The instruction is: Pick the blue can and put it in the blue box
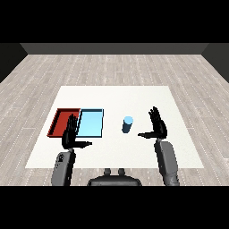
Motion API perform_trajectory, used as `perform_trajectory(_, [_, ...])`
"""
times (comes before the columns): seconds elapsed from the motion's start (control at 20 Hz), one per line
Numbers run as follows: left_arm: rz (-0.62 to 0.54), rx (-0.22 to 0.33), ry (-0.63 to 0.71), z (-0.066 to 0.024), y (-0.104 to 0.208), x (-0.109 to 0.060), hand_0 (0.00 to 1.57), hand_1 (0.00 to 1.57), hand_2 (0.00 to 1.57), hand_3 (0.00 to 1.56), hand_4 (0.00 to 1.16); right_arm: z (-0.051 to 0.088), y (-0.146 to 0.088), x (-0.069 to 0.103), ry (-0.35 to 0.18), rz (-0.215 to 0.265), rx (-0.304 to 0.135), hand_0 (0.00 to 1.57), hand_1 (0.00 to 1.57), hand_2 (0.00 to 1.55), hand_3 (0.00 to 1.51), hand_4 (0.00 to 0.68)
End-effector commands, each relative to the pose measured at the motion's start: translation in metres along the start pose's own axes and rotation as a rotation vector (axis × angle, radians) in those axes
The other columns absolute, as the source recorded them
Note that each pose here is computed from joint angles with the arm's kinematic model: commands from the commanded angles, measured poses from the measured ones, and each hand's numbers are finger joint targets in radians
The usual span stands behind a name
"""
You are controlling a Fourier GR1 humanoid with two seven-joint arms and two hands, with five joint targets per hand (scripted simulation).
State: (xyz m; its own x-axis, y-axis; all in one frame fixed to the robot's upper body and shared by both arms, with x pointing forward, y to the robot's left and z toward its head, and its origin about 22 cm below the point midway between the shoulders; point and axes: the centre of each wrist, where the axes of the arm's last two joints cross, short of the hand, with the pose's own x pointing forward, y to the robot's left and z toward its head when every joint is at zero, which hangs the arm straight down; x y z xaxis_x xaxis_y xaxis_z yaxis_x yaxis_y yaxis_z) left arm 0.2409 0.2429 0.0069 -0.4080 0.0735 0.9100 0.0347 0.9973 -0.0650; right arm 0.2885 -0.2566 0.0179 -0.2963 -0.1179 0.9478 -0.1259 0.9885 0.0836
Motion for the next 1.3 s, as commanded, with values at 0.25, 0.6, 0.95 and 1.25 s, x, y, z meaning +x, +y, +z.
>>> perform_trajectory(0.25, [0.03, -0.003, -0.017, -0.0018, 0.007, -0.012, 0.0, 0.0, 0.0, 0.0, 0.0, 0.001, -0.019, -0.031, 0.001, -0.022, 0.005, 0.0, 0.0, 0.0, 0.0, 0.0])
perform_trajectory(0.6, [0.032, 0.012, -0.009, -0.0113, 0.014, -0.013, 0.0, 0.0, 0.0, 0.0, 0.0, -0.016, -0.003, -0.021, 0.069, -0.064, -0.009, 0.0, 0.0, 0.0, 0.0, 0.0])
perform_trajectory(0.95, [0.041, 0.024, -0.017, -0.0036, 0.0, 0.005, 0.0, 0.0, 0.0, 0.0, 0.0, -0.02, -0.001, -0.043, 0.113, -0.086, -0.03, 0.0, 0.0, 0.0, 0.0, 0.0])
perform_trajectory(1.25, [0.029, 0.036, -0.022, 0.0063, -0.001, -0.002, 0.0, 0.0, 0.0, 0.0, 0.0, -0.036, 0.012, -0.054, 0.136, -0.132, -0.061, 0.0, 0.0, 0.0, 0.0, 0.0])
